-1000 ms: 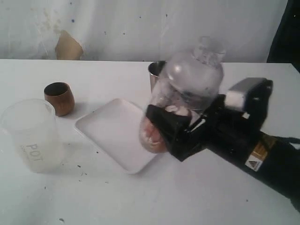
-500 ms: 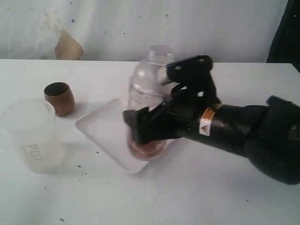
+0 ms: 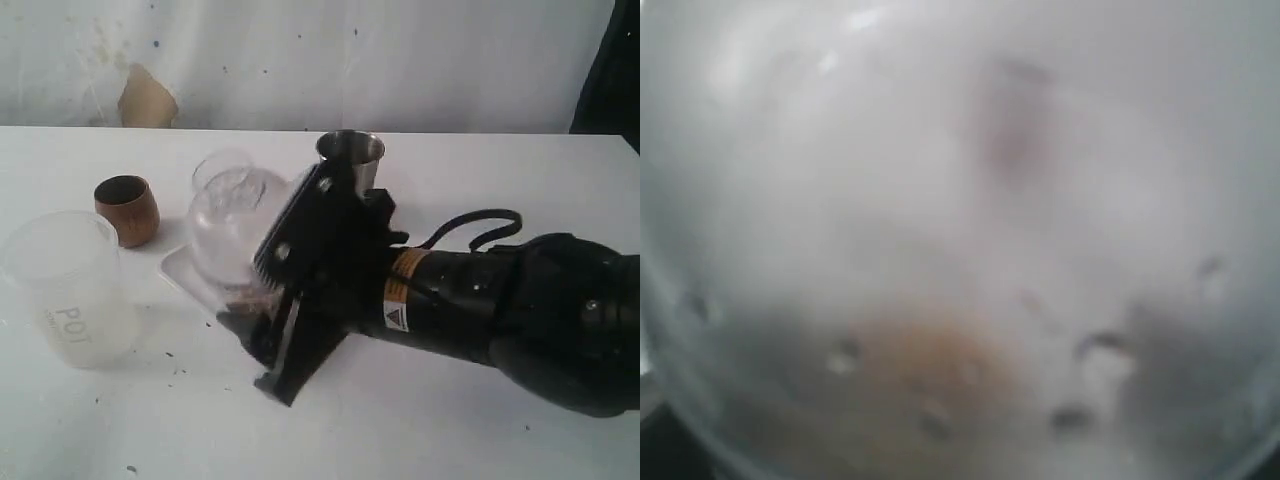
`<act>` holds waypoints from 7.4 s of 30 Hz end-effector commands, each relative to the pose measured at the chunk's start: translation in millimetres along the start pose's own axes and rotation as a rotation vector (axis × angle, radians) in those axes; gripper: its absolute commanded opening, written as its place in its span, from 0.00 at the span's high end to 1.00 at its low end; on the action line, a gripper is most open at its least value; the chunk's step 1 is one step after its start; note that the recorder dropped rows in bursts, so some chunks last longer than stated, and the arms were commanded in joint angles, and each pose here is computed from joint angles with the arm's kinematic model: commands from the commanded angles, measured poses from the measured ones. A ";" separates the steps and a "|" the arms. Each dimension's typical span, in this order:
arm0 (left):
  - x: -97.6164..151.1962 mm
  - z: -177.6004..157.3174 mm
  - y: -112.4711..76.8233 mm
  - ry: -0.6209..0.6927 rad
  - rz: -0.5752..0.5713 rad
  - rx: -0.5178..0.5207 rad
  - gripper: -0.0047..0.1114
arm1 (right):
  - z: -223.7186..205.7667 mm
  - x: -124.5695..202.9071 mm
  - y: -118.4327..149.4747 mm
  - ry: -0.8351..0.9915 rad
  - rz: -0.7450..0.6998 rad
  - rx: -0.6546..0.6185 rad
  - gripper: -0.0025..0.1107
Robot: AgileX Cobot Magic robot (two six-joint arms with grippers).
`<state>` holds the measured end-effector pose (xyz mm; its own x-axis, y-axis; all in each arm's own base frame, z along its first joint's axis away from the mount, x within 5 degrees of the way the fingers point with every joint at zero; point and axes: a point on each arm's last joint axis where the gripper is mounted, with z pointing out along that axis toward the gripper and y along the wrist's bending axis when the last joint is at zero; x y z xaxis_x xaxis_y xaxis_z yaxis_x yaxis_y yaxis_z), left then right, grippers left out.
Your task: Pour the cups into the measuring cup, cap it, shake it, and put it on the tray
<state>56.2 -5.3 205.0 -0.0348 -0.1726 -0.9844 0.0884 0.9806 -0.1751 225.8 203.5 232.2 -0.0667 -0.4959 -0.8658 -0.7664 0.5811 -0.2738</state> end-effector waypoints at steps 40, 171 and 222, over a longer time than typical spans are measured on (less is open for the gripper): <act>1.5 0.0 0.3 0.000 -0.003 0.000 0.96 | 52.5 -59.2 -37.9 0.441 0.091 0.105 0.98; 1.5 0.0 0.3 0.000 -0.003 0.000 0.96 | 147.7 -147.8 34.5 0.753 -1.705 0.724 0.98; 1.5 0.0 0.3 0.000 -0.003 0.000 0.96 | 104.7 -152.7 -48.5 0.354 -0.224 0.507 0.98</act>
<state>56.2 -5.3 204.8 -0.0370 -0.1724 -0.9843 0.0880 0.9806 -0.1751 332.9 339.7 311.6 -0.1280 -0.9016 -0.4132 -0.3719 0.4299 -0.8227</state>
